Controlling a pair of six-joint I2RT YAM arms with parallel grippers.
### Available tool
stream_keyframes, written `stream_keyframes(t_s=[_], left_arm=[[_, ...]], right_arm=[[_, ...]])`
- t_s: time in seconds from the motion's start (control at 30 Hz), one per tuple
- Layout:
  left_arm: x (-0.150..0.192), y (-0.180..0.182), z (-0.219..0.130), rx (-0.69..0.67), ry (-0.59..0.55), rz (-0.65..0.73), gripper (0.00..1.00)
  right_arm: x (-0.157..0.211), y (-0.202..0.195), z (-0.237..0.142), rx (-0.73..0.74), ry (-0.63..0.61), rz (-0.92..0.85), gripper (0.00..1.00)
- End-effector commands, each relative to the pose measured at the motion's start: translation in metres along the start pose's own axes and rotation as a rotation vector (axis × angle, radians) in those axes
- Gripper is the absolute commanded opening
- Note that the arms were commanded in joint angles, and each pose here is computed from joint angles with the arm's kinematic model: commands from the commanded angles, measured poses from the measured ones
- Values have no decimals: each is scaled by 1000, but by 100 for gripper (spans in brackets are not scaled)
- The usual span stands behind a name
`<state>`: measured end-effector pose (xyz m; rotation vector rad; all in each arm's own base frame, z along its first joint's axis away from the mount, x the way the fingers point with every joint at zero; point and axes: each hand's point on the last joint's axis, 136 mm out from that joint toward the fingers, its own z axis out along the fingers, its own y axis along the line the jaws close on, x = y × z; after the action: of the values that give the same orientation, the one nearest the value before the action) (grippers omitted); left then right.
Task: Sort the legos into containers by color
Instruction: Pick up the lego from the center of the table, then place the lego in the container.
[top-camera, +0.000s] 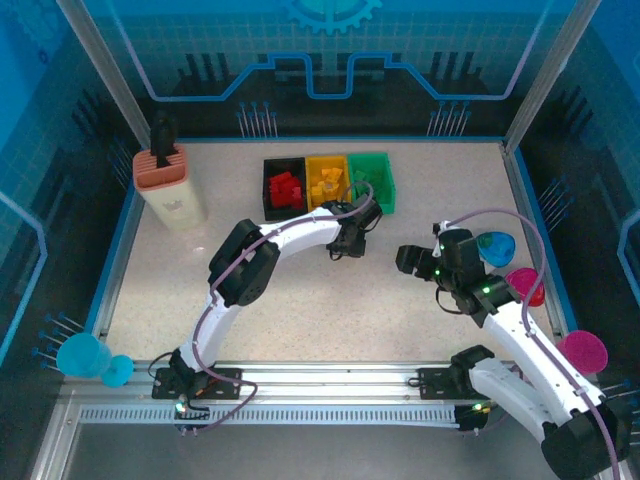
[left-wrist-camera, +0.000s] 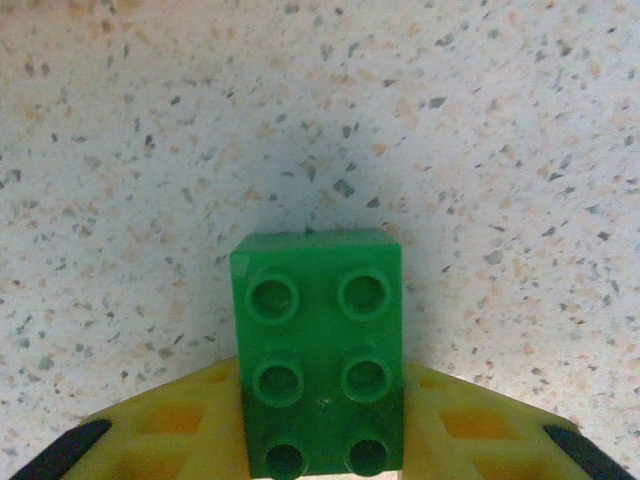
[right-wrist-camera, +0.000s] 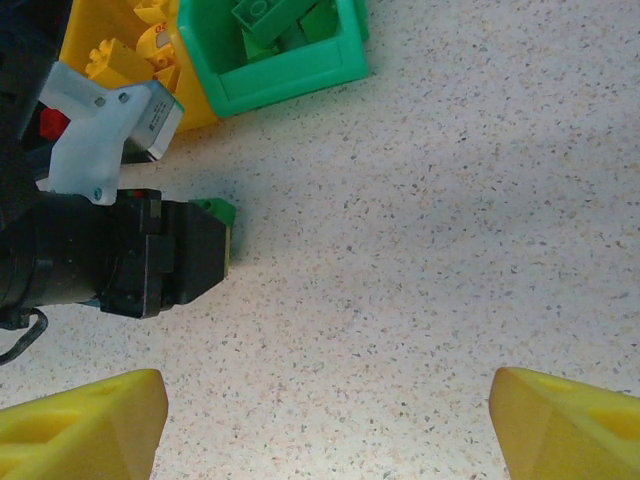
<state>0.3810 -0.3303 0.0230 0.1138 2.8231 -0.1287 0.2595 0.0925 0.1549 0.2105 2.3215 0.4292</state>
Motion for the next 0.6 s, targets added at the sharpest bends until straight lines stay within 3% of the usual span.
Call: stream_keyframes(t_s=[0.0, 0.57], left_arm=[[-25, -15, -31, 96, -97, 35, 31], [-135, -56, -113, 270, -408, 103, 32]], right_arm=[[15, -3, 4, -2, 35, 15, 85], [60, -29, -7, 36, 97, 52, 85]])
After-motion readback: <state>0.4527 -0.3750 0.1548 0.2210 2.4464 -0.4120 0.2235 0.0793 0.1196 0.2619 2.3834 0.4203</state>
